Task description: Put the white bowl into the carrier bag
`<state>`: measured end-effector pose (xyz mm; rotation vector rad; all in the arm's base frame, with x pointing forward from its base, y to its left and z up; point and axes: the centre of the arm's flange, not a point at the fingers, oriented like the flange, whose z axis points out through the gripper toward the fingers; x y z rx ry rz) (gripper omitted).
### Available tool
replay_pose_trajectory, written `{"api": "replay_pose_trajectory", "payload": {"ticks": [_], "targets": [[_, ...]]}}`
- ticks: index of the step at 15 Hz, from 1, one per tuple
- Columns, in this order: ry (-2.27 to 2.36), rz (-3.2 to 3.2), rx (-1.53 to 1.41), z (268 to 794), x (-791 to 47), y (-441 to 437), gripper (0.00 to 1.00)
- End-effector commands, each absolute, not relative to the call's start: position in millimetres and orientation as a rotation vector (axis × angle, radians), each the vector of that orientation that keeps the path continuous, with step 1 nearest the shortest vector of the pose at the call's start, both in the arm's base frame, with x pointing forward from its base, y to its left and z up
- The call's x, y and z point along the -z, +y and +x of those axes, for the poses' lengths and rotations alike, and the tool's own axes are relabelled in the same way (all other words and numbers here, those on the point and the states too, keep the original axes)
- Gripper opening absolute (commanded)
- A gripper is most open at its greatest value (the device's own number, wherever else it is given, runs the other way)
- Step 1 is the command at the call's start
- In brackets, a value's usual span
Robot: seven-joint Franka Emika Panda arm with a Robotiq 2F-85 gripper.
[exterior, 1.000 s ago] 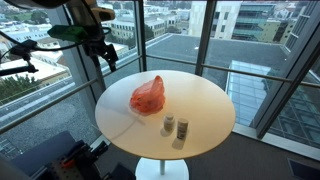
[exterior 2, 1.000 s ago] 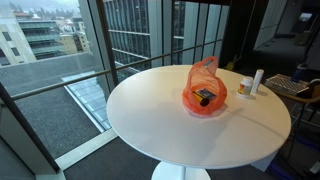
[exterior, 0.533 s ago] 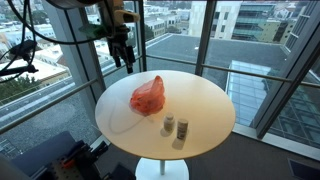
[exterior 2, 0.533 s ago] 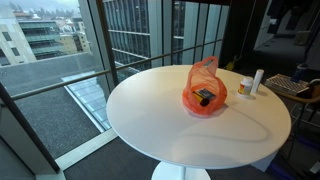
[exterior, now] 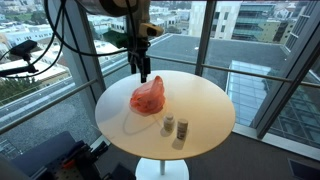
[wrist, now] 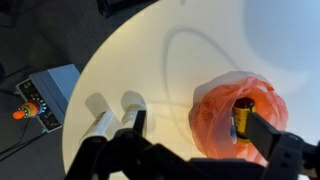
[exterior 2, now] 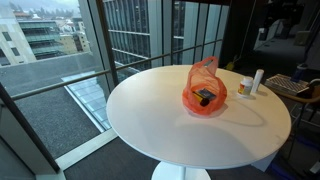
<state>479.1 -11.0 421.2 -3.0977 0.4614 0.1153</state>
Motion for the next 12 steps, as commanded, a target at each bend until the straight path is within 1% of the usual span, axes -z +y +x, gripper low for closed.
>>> {"api": "replay_pose_trajectory", "payload": {"ticks": [1, 4, 10, 12], "targets": [[0.445, -3.097, -0.116, 482, -419, -16, 1.0], [0.42, -3.097, -0.111, 489, -418, -21, 1.0], [0.658, -3.058, -0.078, 503, -389, -38, 1.0], [0.656, -3.059, -0.052, 510, -377, -45, 1.0]]}}
